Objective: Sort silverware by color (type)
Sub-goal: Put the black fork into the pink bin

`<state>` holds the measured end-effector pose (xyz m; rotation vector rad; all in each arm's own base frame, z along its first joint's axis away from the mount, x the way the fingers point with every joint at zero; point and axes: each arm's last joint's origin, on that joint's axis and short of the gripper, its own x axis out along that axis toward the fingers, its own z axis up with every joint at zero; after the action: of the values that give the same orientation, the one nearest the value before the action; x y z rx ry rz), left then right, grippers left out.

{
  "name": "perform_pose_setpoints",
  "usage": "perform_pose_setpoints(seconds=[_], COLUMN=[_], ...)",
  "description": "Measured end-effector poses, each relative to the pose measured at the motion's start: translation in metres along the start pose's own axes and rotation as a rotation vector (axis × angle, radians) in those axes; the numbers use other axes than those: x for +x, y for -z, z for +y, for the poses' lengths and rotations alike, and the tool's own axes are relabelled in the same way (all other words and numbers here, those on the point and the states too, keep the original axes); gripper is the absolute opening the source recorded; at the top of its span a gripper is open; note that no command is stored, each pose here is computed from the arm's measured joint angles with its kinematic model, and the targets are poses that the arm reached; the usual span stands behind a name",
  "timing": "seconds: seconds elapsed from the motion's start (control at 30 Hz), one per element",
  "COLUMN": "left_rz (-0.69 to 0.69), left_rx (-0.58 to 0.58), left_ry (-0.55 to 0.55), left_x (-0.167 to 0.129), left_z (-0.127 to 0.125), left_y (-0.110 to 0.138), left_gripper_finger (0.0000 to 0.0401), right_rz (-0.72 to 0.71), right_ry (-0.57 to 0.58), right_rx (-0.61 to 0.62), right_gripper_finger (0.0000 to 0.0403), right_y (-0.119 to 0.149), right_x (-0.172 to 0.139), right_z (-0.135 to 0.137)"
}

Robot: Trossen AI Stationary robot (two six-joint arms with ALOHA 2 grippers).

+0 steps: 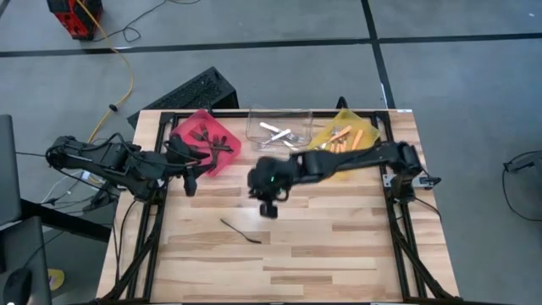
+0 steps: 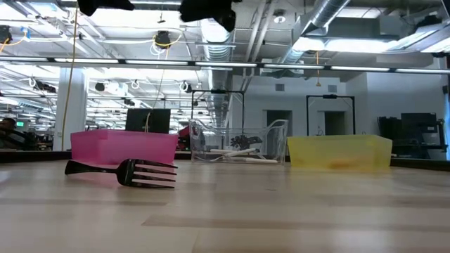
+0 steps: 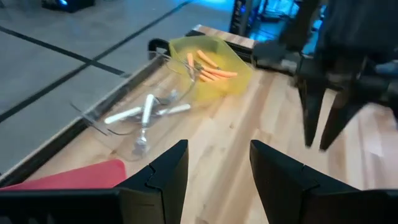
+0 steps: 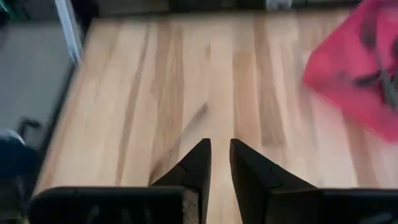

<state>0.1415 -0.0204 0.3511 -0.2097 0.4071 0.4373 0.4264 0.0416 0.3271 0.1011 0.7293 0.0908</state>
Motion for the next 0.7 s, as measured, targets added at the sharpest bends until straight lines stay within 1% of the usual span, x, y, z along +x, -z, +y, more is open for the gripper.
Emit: perform_pose_setpoints(seconds=[0.07, 0.13, 0.2, 0.23, 0.27, 0.3, 0.37, 0.43, 0.47, 0.53, 0.6, 0.67, 0.7], left_rz=[0.013, 0.050, 0.106, 0.138, 0.177, 0.217, 0.279, 0.339, 0.367, 0.387, 0.426, 0.413, 0.423], left_rx=[0.000, 0.013, 0.066, 0.092, 0.120, 0.144, 0.178, 0.225, 0.242, 0.264, 0.303, 0.332, 0.365], left_ry=[0.022, 0.068, 0.149, 0.192, 0.234, 0.271, 0.339, 0.387, 0.403, 0.417, 0.415, 0.433, 0.438], left_x=[0.000, 0.000, 0.004, 0.006, 0.009, 0.014, 0.024, 0.031, 0.036, 0.044, 0.054, 0.063, 0.067], left_z=[-0.001, -0.001, -0.006, -0.008, -0.010, -0.013, -0.022, -0.029, -0.034, -0.043, -0.051, -0.061, -0.064], left_y=[0.001, 0.003, 0.007, 0.011, 0.016, 0.022, 0.034, 0.046, 0.052, 0.060, 0.072, 0.076, 0.080], left_gripper_finger=[0.0155, 0.0155, 0.0155, 0.0156, 0.0158, 0.0161, 0.0168, 0.0176, 0.0181, 0.0189, 0.0195, 0.0196, 0.0197], right_rz=[0.057, 0.070, 0.143, 0.151, 0.109, 0.107, 0.168, 0.134, 0.157, 0.220, 0.225, 0.284, 0.283], right_ry=[0.020, 0.022, 0.024, 0.018, 0.001, -0.009, -0.024, -0.049, -0.048, -0.050, -0.074, -0.087, -0.095], right_rx=[-0.023, -0.035, -0.016, 0.001, 0.019, 0.023, 0.015, 0.012, 0.005, 0.008, -0.001, -0.008, -0.011], right_gripper_finger=[0.0091, 0.0104, 0.0120, 0.0130, 0.0140, 0.0151, 0.0172, 0.0190, 0.0198, 0.0210, 0.0215, 0.0216, 0.0216], right_y=[0.010, 0.015, 0.027, 0.031, 0.028, 0.029, 0.036, 0.031, 0.033, 0.038, 0.038, 0.044, 0.044], right_x=[0.012, 0.027, 0.036, 0.044, 0.049, 0.049, 0.046, 0.044, 0.040, 0.037, 0.037, 0.036, 0.036], right_z=[0.013, 0.026, 0.037, 0.041, 0.047, 0.052, 0.057, 0.060, 0.060, 0.057, 0.059, 0.060, 0.061])
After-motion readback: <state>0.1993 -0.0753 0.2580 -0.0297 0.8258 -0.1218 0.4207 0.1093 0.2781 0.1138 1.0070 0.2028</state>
